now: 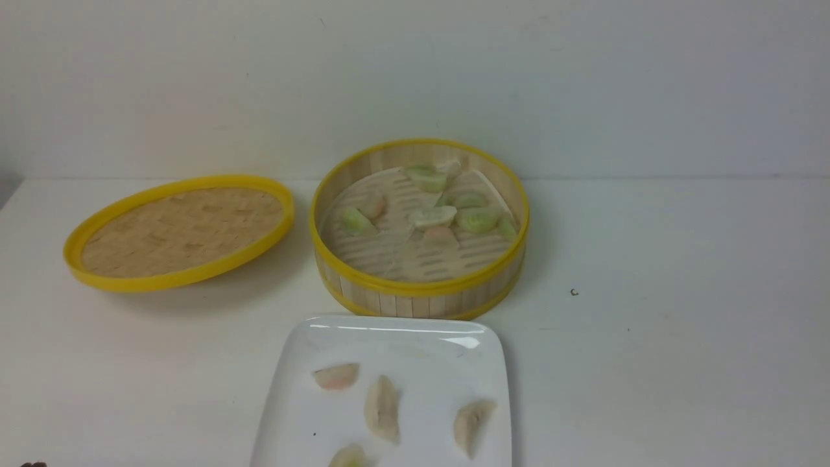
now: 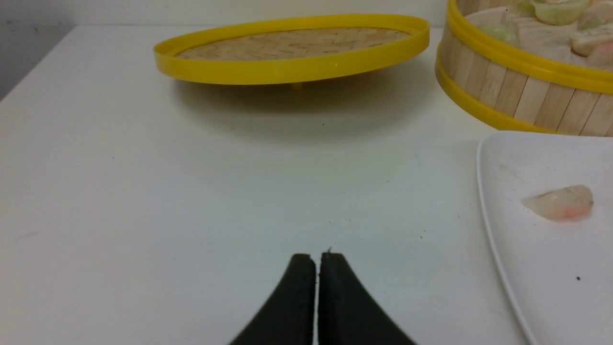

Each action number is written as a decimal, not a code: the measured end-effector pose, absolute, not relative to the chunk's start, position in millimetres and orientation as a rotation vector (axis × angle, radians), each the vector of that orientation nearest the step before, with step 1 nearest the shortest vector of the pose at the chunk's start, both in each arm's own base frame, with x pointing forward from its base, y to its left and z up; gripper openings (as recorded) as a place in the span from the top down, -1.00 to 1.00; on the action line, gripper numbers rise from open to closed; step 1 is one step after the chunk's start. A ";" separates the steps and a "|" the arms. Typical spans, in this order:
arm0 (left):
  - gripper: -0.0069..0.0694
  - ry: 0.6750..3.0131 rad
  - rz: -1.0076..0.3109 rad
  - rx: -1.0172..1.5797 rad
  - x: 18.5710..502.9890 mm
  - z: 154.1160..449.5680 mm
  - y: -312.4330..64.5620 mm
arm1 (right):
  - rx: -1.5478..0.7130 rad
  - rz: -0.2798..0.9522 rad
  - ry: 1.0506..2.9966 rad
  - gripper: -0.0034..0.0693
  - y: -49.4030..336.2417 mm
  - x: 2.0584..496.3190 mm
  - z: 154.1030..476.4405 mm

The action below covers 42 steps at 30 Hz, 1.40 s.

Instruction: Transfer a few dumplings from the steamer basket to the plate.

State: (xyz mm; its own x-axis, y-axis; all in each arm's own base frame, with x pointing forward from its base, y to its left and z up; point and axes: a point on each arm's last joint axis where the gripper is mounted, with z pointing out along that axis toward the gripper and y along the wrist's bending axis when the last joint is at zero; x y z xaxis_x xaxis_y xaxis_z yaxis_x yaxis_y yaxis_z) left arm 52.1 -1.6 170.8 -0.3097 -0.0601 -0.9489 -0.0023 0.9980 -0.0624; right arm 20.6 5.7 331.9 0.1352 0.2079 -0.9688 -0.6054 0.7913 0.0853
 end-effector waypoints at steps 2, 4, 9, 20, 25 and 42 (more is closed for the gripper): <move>0.84 1.885 -0.057 -0.044 52.1 170.8 -1.5 | -0.366 0.608 1.311 0.95 5.7 20.6 331.9; 0.84 1.885 -0.057 -0.044 52.1 170.8 -1.5 | -0.366 0.608 1.311 0.95 5.7 20.6 331.9; 0.84 1.885 -0.057 -0.044 52.1 170.8 -1.5 | -0.372 0.602 1.309 0.95 5.9 20.6 331.9; 0.84 1.885 -0.057 -0.044 52.1 170.8 -1.5 | -0.490 0.619 1.318 0.95 12.8 16.0 328.2; 0.84 1.885 -0.057 -0.044 52.1 170.8 -1.5 | -0.461 0.580 1.312 0.95 10.6 14.1 324.0; 0.84 1.884 -0.056 -0.044 52.1 170.8 -1.5 | 0.004 -0.002 1.796 0.95 -0.6 54.0 180.6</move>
State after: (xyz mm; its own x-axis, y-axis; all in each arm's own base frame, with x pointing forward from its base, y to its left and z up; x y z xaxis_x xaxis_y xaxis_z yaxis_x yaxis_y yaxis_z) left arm 52.1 -1.5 170.8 -0.3089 -0.0593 -0.9492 -0.0024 0.9981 -0.0616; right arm 54.0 -0.6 180.6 -0.2230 0.0018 -0.9748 0.0040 1.0000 0.0009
